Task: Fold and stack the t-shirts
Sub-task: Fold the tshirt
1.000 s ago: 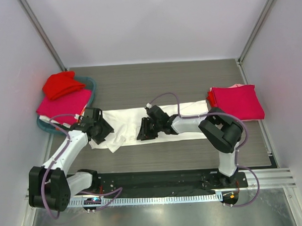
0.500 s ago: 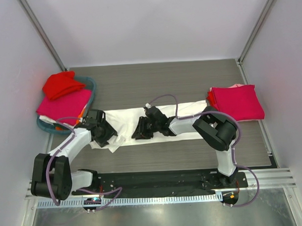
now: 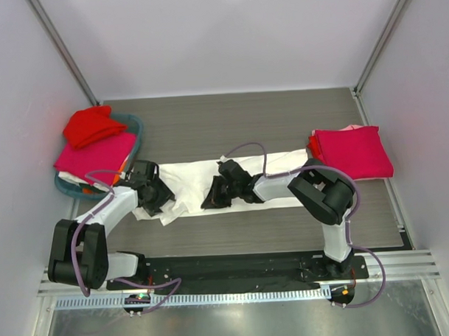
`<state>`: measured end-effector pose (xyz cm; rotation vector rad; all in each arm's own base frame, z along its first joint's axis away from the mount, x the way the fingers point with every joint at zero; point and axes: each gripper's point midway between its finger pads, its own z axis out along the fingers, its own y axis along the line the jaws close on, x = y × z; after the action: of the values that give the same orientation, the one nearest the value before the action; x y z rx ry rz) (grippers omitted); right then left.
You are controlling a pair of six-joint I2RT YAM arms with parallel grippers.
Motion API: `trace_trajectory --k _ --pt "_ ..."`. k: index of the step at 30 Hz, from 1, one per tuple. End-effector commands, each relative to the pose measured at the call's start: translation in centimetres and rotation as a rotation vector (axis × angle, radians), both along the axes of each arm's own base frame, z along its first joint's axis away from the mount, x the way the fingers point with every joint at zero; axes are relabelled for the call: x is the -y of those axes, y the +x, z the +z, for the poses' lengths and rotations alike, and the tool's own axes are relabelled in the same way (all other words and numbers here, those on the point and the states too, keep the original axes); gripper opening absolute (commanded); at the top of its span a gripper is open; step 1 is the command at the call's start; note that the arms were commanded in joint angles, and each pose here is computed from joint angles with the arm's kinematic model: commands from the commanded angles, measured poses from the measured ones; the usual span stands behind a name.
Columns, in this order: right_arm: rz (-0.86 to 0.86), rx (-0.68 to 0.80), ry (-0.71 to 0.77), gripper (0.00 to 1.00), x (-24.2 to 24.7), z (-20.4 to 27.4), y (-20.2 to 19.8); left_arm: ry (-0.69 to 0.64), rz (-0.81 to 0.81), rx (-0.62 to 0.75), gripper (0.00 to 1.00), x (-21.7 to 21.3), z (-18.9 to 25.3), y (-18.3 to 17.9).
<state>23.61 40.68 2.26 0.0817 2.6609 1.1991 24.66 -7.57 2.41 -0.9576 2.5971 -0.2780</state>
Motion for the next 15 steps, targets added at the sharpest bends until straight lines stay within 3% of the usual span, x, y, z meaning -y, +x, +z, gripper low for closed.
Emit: trace_trajectory --k 1,6,9,10,11,13,15 --pt "0.014 0.016 -0.006 0.01 1.0 1.8 0.0 0.107 0.000 -0.020 0.61 -2.0 -1.4 -0.7" --pt "0.017 -0.001 -0.013 0.03 1.7 2.1 -0.1 0.132 -0.002 -0.014 0.61 -2.5 -1.0 -0.9" --pt "0.019 -0.001 -0.008 0.14 2.0 2.4 -0.2 0.139 0.004 -0.014 0.61 -2.7 -0.7 -1.3" --pt "0.023 0.002 -0.005 0.32 2.0 2.6 -0.3 0.139 0.005 -0.006 0.61 -2.7 -0.3 -1.5" --pt "0.033 0.005 -0.004 0.39 2.1 2.7 -0.5 0.141 0.006 -0.005 0.61 -2.8 -0.1 -1.6" --pt "0.034 0.041 0.009 0.49 2.4 4.0 -0.4 0.136 0.012 0.003 0.61 -2.8 0.5 -1.9" --pt "0.014 0.058 -0.014 0.49 3.7 4.5 0.0 0.127 0.016 0.043 0.61 -2.8 1.7 -1.9"
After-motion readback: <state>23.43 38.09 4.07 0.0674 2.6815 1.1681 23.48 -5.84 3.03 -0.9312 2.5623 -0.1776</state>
